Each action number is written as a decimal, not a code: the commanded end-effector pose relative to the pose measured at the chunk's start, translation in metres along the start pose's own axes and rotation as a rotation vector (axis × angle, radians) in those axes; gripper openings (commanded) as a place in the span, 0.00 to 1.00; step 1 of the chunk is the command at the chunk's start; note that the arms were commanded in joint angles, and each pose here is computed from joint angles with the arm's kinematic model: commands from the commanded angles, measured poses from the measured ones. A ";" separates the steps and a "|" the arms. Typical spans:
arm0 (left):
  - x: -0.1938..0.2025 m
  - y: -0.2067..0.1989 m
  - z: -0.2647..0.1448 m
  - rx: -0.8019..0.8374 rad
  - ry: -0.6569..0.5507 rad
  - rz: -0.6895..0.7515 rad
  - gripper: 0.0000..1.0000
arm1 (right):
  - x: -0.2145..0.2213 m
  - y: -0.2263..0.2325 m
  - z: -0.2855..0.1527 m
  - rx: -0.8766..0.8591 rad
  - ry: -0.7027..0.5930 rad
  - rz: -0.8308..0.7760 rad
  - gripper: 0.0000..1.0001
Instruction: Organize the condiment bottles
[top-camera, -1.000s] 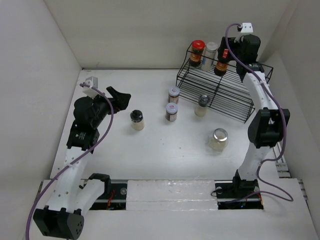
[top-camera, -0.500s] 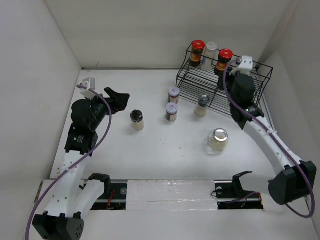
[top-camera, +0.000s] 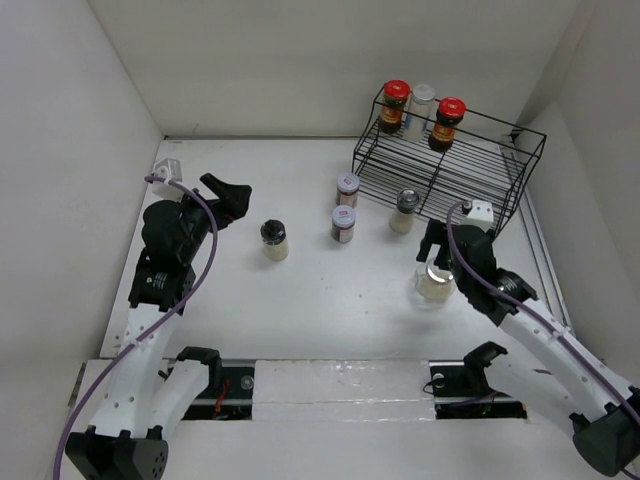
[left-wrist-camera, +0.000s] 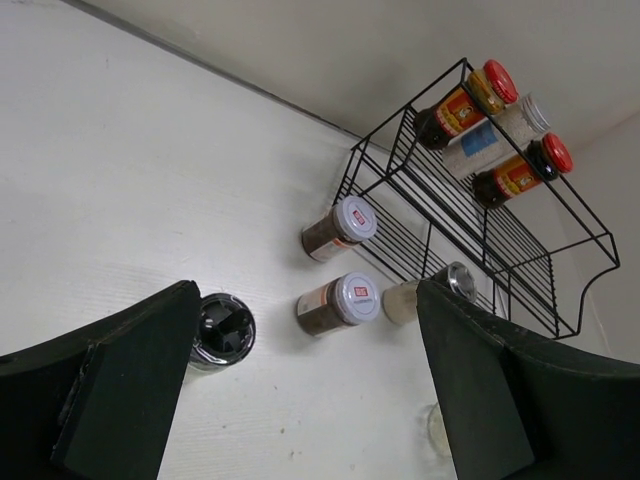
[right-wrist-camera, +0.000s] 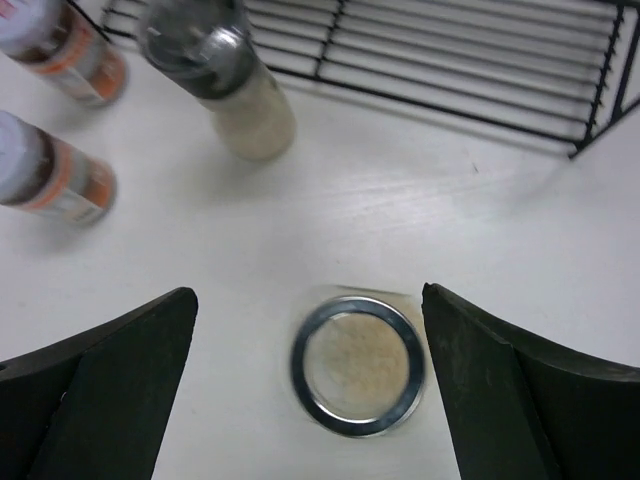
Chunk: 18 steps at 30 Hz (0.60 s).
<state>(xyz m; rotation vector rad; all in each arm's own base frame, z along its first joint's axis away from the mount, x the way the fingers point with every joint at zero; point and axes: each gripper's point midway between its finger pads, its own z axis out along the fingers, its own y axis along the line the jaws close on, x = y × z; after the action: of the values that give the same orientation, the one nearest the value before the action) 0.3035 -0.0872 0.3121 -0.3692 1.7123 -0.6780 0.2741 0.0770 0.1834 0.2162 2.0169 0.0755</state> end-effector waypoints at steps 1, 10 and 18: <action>-0.018 -0.009 -0.006 0.019 -0.061 -0.009 0.86 | 0.031 -0.023 0.005 0.087 0.101 0.026 1.00; -0.011 -0.011 -0.004 0.043 -0.034 0.001 0.86 | 0.061 -0.036 0.026 0.130 0.231 -0.008 1.00; -0.008 -0.010 0.001 0.043 -0.020 -0.001 0.86 | 0.070 -0.030 0.025 0.090 0.275 -0.010 0.95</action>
<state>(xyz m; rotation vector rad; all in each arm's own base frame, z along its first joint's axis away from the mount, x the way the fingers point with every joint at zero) 0.3034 -0.0886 0.3100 -0.3700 1.7217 -0.6855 0.2614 0.0549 0.1046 0.2749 2.3045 -0.0206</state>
